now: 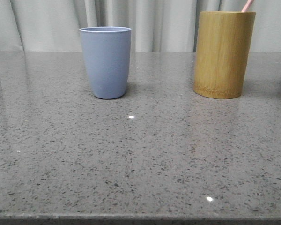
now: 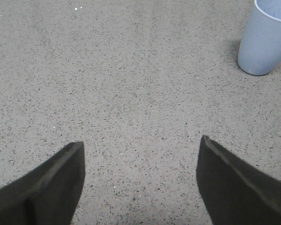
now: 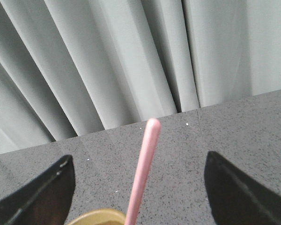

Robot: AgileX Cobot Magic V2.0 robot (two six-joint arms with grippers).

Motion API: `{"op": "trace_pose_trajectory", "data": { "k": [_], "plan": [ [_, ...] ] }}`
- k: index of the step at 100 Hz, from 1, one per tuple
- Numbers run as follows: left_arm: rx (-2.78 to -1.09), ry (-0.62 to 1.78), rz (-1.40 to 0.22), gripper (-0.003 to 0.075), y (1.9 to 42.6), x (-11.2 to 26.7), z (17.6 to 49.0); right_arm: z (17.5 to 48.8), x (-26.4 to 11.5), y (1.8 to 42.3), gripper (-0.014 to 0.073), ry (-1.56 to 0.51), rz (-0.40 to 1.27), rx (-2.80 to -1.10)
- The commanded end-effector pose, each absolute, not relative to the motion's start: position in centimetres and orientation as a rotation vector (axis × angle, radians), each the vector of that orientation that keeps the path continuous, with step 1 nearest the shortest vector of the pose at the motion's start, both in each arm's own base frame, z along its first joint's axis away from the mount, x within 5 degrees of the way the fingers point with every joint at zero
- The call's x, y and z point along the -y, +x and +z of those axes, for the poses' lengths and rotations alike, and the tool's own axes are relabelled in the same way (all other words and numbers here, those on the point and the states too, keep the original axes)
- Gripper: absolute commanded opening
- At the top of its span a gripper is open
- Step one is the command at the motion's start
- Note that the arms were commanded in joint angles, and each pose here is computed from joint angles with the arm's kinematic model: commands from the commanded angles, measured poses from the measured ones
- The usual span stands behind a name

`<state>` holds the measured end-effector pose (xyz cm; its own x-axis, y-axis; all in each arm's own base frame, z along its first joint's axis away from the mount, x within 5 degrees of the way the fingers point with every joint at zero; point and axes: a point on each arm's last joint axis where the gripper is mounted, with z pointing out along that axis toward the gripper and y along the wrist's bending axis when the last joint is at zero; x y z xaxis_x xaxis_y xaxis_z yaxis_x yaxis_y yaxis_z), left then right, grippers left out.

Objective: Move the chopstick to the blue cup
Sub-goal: 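Grasp the pink chopstick with the right gripper and lift it out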

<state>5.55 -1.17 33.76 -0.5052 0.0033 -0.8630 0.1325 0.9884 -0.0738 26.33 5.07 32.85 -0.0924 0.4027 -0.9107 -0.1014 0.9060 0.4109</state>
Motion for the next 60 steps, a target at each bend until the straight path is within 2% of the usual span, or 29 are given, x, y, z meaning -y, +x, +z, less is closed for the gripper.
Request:
{"op": "trace_pose_trajectory", "data": {
  "k": [1,23,30,60],
  "plan": [
    [-2.007,0.072,-0.178,0.0492,5.9,1.2,35.1,35.4,-5.1,27.1,0.0571,0.237,0.434,-1.475],
    [-2.006,0.072,-0.178,0.0492,5.9,1.2,35.1,34.9,-5.5,29.3,0.0567,0.255,0.446,-1.500],
    [-2.006,0.072,-0.178,0.0492,5.9,1.2,35.1,34.7,-5.6,29.6,0.0536,0.270,0.459,-1.503],
    [-2.006,0.072,-0.178,0.0492,5.9,1.2,35.1,34.7,-5.6,29.7,0.0256,0.275,0.463,-1.500]
  ]
}}
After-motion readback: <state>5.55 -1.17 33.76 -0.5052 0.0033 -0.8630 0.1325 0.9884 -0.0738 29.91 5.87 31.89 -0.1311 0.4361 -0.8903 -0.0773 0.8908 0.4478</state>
